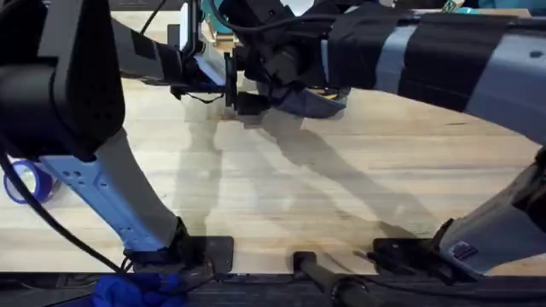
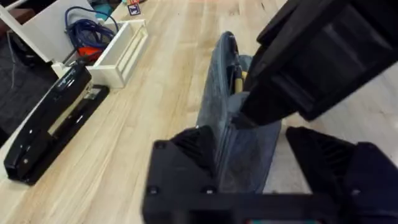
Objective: Unzip the bag, pick up the pens from the table one at a time and place them inside, then zip the bag closed.
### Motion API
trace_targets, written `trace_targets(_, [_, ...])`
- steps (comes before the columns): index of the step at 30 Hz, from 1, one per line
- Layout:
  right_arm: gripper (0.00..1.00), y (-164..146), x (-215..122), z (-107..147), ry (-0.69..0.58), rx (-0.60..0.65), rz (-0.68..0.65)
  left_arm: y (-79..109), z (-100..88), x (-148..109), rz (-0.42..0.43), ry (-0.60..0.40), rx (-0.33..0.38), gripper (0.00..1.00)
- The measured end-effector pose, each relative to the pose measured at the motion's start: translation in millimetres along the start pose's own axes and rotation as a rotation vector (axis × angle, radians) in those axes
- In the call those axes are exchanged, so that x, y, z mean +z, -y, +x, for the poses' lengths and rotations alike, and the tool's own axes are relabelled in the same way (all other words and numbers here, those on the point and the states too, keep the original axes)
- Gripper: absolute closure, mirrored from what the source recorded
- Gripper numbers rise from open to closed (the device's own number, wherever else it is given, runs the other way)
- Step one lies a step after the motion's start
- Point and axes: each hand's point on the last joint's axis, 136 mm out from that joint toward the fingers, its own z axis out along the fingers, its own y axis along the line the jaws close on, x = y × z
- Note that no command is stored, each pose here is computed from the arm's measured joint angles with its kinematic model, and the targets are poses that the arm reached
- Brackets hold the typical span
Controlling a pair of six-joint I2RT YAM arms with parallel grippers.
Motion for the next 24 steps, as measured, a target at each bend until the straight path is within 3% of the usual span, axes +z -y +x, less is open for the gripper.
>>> trace_targets(4, [0.971, 0.0, 0.0, 0.2, -0.001, 0.0, 0.0, -1.4, 2.1, 0.0, -0.006, -0.013, 0.003, 0.476])
trace_targets(9, [0.971, 0.0, -0.1, 2.5, -0.012, -0.003, -0.002, -5.6, 2.7, -0.6, -0.016, -0.026, 0.016, 0.9])
trace_targets(10, [0.971, 0.1, -0.2, 3.2, -0.014, -0.005, -0.001, -5.7, 3.1, -0.6, -0.016, -0.028, 0.017, 0.939])
trace_targets(24, [0.971, -0.2, -0.3, 3.5, -0.015, -0.015, -0.002, -5.7, 3.4, -0.6, -0.017, -0.03, 0.014, 0.957])
